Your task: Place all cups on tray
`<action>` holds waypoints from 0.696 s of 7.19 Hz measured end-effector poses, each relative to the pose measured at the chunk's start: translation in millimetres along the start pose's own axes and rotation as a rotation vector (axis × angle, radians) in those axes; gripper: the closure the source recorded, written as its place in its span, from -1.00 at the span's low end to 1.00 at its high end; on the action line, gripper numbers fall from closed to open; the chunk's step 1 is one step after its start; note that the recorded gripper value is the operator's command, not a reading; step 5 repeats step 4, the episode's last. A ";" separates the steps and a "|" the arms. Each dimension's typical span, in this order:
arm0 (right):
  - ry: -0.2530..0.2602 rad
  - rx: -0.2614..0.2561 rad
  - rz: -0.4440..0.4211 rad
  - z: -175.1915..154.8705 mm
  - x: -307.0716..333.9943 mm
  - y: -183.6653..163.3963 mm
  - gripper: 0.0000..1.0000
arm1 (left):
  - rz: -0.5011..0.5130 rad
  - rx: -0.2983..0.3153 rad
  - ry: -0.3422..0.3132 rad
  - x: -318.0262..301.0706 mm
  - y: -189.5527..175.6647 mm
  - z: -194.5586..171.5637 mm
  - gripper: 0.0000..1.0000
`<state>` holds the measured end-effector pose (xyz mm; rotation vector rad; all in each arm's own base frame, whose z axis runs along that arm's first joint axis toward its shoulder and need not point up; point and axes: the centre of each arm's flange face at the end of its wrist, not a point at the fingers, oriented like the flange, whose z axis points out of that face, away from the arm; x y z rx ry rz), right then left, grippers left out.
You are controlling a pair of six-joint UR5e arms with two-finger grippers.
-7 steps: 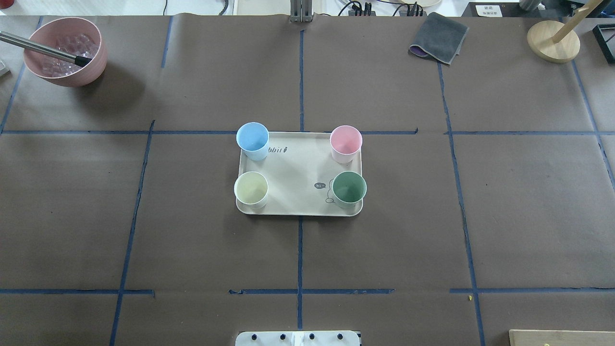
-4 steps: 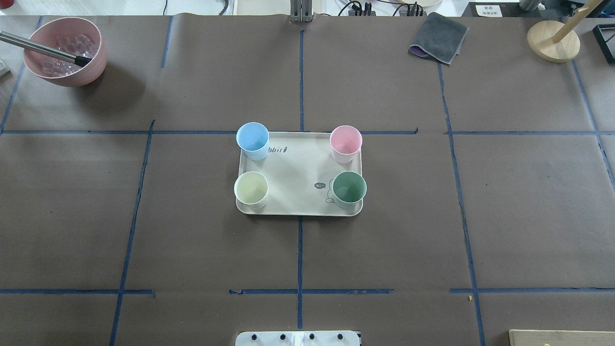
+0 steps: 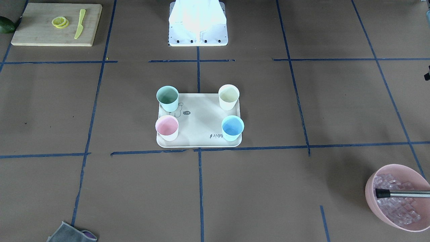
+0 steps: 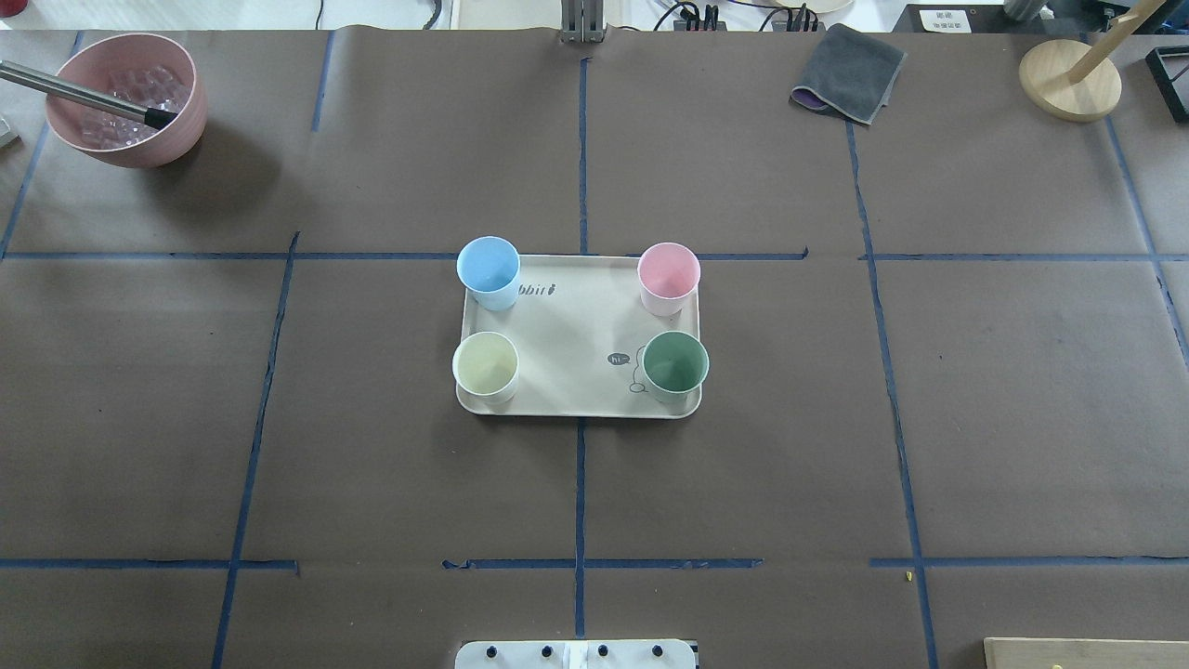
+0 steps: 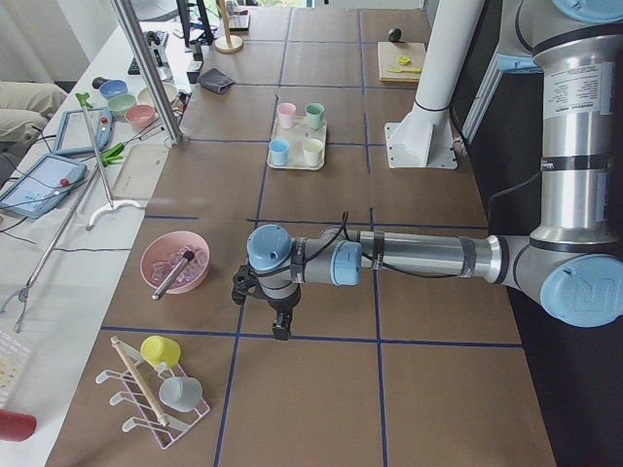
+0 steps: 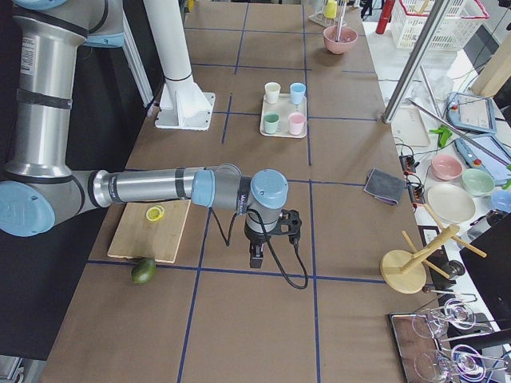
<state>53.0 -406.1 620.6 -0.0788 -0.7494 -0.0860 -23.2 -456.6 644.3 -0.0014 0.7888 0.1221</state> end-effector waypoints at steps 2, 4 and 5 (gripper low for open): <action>0.000 0.000 0.000 0.2 0.2 -0.1 -0.99 | -0.002 -0.002 0.000 -0.6 1.5 0.7 -1.00; -0.001 0.000 0.000 0.2 0.1 -0.1 -0.99 | -0.004 -0.003 0.000 -1.4 2.3 1.1 -1.00; -0.001 0.000 0.000 0.2 0.1 -0.1 -0.99 | -0.004 -0.003 0.000 -1.4 2.3 1.1 -1.00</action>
